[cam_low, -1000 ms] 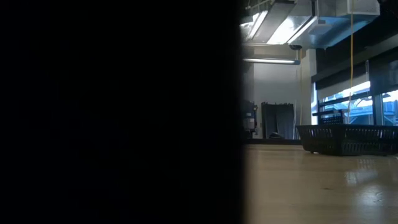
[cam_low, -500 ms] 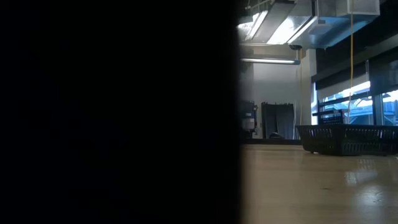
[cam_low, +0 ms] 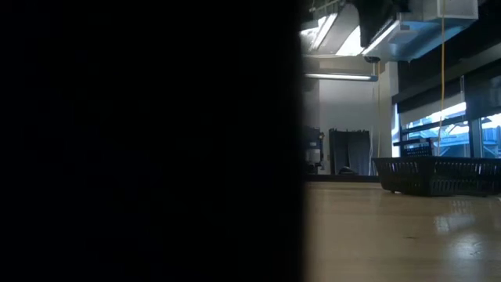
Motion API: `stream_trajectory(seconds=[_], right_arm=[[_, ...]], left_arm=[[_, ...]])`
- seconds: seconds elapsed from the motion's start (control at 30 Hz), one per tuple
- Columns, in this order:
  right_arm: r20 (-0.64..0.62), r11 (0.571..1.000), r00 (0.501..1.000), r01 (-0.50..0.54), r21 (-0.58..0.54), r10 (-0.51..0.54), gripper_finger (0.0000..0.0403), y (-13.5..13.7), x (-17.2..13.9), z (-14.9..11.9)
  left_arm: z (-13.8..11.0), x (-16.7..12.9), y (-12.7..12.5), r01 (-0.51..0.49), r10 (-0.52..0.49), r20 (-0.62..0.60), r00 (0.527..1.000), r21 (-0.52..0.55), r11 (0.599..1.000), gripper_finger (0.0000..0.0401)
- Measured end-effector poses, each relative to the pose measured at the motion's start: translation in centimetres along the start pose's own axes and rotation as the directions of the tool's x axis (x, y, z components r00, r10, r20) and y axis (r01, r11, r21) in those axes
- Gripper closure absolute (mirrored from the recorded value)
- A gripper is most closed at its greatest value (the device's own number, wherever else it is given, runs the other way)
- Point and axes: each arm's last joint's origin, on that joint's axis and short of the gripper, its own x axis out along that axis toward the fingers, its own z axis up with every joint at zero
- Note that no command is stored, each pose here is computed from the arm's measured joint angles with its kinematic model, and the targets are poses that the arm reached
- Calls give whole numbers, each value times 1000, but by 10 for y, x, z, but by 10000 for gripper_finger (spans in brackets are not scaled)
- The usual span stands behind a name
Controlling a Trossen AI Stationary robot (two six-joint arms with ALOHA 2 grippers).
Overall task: Stack baskets on shelf by color
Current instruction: Stack the right black bin on top of the other black bin on the shelf
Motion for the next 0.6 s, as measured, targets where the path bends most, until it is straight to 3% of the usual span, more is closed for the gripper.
stream_trajectory(seconds=[0.23, 0.4, 0.6], right_arm=[[-198, 982, 977, -46, 183, 83, 401, -22, 46, -11], [-285, 981, 954, -40, 190, 94, 384, -26, 79, -17], [-283, 971, 941, -130, 199, 184, 350, -26, 105, -15]], left_arm=[[2, 8, -2, -65, 65, 2, 998, -25, 998, 360], [4, 11, 0, -97, 97, 0, 995, -51, 994, 360], [5, 13, 4, -113, 113, -7, 994, -85, 990, 360]])
